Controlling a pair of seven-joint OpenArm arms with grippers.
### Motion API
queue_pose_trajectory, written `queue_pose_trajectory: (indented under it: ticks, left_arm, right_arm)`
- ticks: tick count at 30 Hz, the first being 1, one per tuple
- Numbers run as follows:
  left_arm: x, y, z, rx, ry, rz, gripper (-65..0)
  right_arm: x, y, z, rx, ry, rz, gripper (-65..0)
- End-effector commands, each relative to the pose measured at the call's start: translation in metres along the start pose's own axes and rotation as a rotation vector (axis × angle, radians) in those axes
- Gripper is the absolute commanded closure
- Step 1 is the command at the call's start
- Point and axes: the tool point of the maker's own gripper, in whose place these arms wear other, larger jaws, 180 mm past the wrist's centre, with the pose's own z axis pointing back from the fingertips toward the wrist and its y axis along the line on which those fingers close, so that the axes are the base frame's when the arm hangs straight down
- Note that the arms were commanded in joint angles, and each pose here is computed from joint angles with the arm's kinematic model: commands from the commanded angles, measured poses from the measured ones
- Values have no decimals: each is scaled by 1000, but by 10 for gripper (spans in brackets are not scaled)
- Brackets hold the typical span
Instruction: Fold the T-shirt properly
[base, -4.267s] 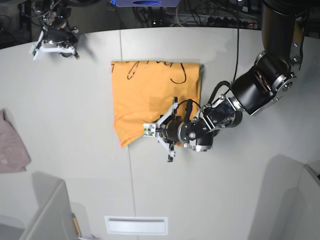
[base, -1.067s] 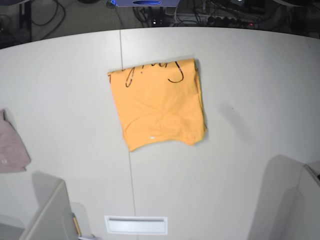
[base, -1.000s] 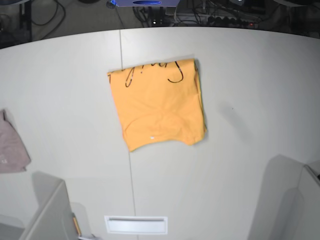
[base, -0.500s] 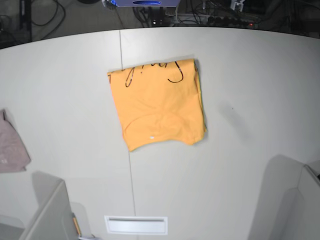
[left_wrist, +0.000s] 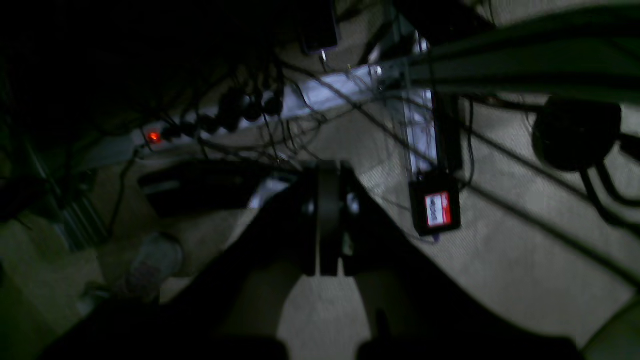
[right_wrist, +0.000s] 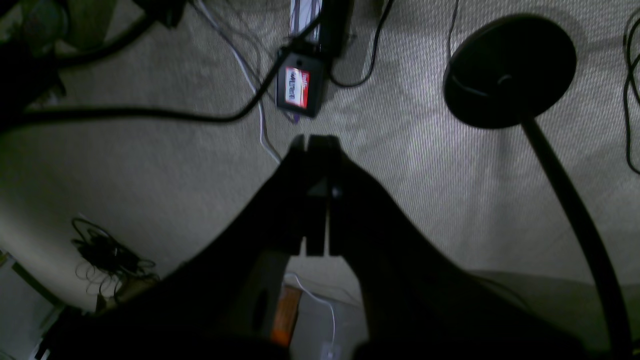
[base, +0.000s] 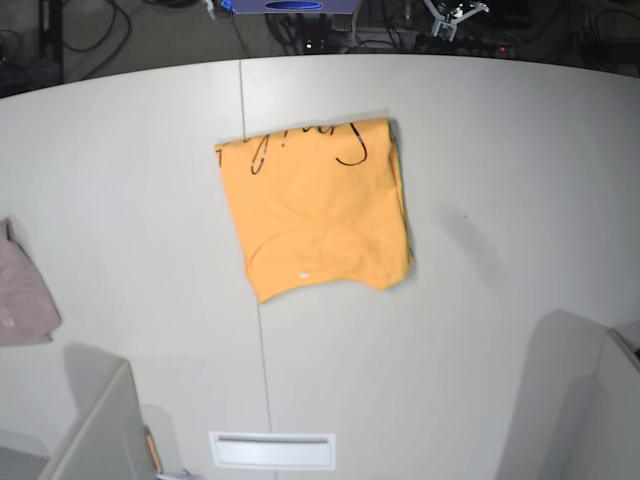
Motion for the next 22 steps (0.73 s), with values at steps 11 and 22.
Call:
queue_pose_trajectory:
  ticks: [11, 22]
  left_arm:
    - [2, 8, 0, 11, -3, -5, 0]
    - [8, 6, -2, 9, -11, -3, 0]
  right_arm:
    - [-6, 5, 0, 12, 7, 2, 0]
    - [-3, 9, -1, 19, 3, 3, 0]
